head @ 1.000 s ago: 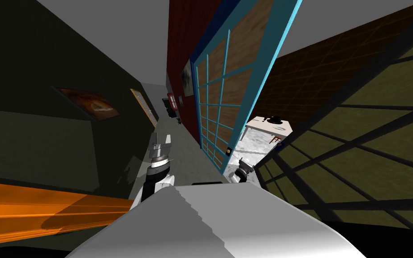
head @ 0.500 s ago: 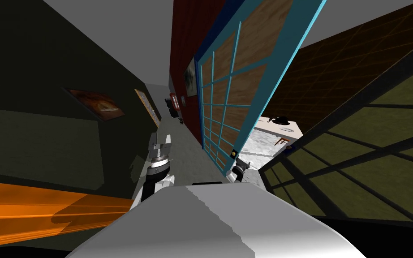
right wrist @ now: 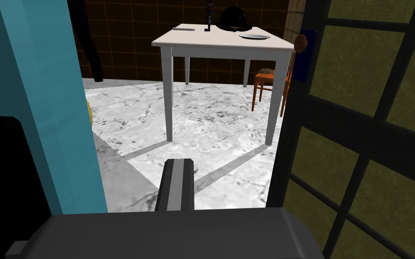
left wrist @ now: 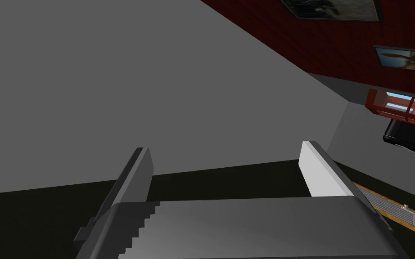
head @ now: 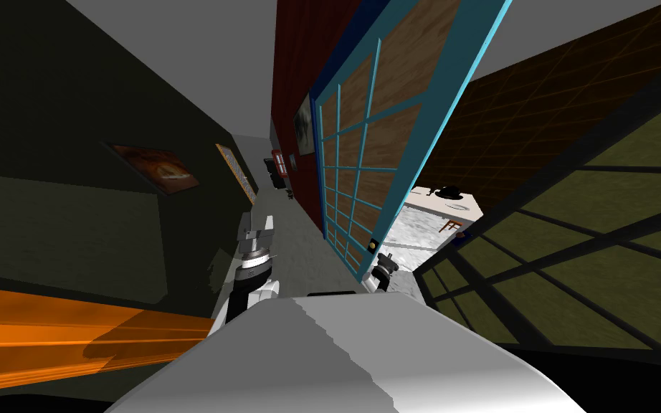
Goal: Push the door open
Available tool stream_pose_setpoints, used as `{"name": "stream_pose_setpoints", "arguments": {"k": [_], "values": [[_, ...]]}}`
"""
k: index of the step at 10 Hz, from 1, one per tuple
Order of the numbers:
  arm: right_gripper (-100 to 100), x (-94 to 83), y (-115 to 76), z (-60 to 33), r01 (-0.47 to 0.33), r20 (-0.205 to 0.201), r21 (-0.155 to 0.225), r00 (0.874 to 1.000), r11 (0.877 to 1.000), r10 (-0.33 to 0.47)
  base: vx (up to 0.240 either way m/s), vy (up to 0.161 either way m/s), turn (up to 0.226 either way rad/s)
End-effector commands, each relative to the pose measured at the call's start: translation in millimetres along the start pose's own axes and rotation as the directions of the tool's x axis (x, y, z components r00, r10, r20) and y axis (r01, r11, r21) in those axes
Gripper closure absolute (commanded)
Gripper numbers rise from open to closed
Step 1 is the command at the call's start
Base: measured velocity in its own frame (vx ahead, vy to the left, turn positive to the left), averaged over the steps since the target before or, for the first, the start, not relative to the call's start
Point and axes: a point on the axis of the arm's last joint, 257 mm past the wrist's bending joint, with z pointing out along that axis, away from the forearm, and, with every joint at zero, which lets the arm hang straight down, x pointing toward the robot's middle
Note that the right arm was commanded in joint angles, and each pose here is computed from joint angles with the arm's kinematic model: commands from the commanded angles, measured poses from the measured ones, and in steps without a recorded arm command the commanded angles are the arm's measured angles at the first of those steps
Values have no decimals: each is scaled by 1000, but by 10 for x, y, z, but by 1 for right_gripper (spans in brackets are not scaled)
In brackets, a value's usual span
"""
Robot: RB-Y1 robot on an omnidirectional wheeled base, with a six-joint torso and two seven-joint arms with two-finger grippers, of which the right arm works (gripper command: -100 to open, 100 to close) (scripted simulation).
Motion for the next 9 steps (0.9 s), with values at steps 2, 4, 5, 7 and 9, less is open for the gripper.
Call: {"name": "stream_pose_setpoints", "arguments": {"k": [2,4,5,7,9], "values": [[-100,-4,49,14,5,-2,-4,1000,1000,-5,-54,-17,98],[-100,-7,92,27,9,-3,-8,1000,1000,-9,-209,-68,114],[-100,-8,106,31,10,-4,-10,1000,1000,-10,-183,-35,76],[-100,-12,164,48,15,-6,-15,1000,1000,-15,-238,-12,144],[-100,-15,221,64,21,-8,-20,1000,1000,-21,-237,-20,137]]}}
